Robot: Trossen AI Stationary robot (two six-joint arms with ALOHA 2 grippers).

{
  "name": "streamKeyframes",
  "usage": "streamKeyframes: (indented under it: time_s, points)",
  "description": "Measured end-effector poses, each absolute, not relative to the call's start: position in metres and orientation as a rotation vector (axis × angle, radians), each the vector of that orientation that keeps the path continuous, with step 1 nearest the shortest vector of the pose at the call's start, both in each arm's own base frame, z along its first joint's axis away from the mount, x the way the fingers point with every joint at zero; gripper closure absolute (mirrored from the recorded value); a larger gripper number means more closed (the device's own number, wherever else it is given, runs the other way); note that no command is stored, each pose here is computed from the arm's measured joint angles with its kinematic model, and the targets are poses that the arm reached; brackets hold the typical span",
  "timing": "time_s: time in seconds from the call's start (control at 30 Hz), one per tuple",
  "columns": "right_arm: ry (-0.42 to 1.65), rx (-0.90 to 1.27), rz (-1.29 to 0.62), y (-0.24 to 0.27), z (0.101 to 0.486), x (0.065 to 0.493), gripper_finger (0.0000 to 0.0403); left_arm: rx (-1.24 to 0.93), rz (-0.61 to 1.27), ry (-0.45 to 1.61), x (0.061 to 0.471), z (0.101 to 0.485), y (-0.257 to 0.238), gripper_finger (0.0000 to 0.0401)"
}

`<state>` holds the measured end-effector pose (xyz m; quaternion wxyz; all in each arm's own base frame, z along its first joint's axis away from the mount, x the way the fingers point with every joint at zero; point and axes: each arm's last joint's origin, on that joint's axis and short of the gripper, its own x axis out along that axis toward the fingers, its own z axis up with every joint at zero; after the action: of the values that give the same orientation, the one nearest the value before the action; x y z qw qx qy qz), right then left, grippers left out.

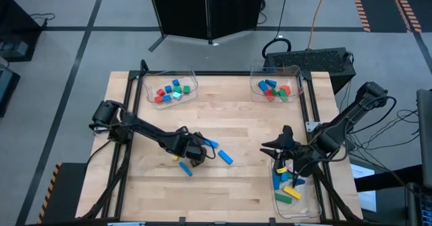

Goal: Sort blocks by size
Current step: Put the blue rectangular block into the bottom right transparent bin

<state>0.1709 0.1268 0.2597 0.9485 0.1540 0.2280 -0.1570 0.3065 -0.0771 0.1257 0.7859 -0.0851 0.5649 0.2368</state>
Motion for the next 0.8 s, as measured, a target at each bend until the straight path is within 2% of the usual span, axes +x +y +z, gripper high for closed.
streamKeyframes:
  time_s: [0.17,0.27,0.8]
  points:
    - [0.486,0.253,-0.366,0.132,0.246,0.180,0.0314,-0.100,0.496,1.213,0.305,0.125,-0.081,0.0290]
    - [0.491,0.209,-0.417,0.134,0.236,0.188,0.0314,-0.072,0.492,1.213,0.304,0.125,-0.082,0.0313]
    - [0.661,0.196,-0.476,0.128,0.194,0.223,0.0314,-0.001,0.454,1.212,0.310,0.130,-0.083,0.0301]
